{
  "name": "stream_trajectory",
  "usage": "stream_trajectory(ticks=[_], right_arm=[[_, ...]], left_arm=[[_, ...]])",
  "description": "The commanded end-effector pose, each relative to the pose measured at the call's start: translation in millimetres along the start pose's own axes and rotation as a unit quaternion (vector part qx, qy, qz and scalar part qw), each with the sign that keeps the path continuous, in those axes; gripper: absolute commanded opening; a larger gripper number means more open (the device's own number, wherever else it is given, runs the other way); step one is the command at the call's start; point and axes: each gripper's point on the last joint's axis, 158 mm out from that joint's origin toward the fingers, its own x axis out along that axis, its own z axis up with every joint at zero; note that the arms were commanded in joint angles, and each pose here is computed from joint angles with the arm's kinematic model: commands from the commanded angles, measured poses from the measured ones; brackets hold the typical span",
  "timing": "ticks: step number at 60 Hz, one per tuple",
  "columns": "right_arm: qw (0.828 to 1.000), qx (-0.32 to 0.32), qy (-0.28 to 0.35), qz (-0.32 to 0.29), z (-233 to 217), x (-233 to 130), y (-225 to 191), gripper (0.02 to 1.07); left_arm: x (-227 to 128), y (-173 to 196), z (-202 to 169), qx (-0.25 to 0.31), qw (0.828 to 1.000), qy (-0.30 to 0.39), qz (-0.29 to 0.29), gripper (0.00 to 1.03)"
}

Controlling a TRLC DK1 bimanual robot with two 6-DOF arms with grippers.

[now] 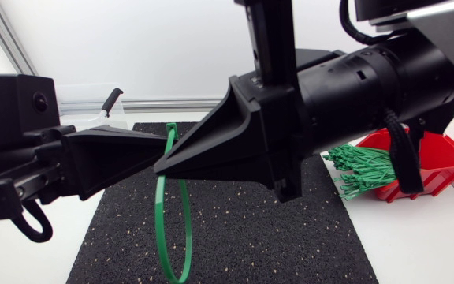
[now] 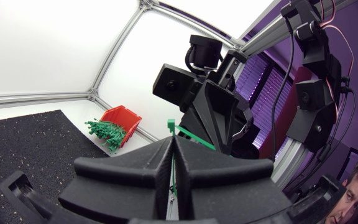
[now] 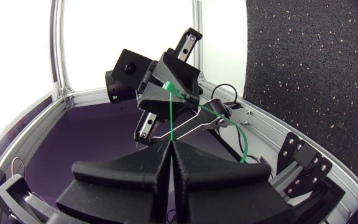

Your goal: Take a green cable tie from the red box, thread the tail through the head to close it, then place it in the transparent bin on the left.

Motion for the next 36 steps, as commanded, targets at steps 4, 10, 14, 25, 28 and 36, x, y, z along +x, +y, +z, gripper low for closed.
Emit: stream_trajectory(ticks=[4, 10, 14, 25, 28, 36], right_arm=[[1.0, 0.011, -0.006, 0.002, 5.5, -0.3, 4.6, 0.08], [1.0, 0.014, -0.008, 0.001, 8.0, 0.0, 2.0, 0.08], [1.0, 0.013, -0.008, 0.002, 7.4, -0.6, 2.8, 0.08], [1.0, 0.017, -0.013, 0.0, 13.9, 0.4, 1.3, 0.08], [1.0, 0.017, -0.016, 0.0, 17.4, 0.2, 1.1, 0.08], [1.0, 0.019, -0.017, 0.0, 22.0, 1.8, -0.9, 0.08]], left_arm=[[-2.1, -7.4, 2.0, 0.008, 1.0, -0.004, -0.011, 0.03], [-2.1, -8.4, 1.8, 0.008, 1.0, -0.003, -0.012, 0.03], [-1.7, -8.3, 1.4, 0.009, 1.0, -0.002, -0.013, 0.03], [-1.7, -12.8, -0.6, 0.01, 1.0, 0.001, -0.02, 0.03], [-2.0, -14.9, -1.0, 0.012, 1.0, 0.002, -0.023, 0.03], [-2.1, -17.1, -1.8, 0.016, 1.0, 0.002, -0.026, 0.03]])
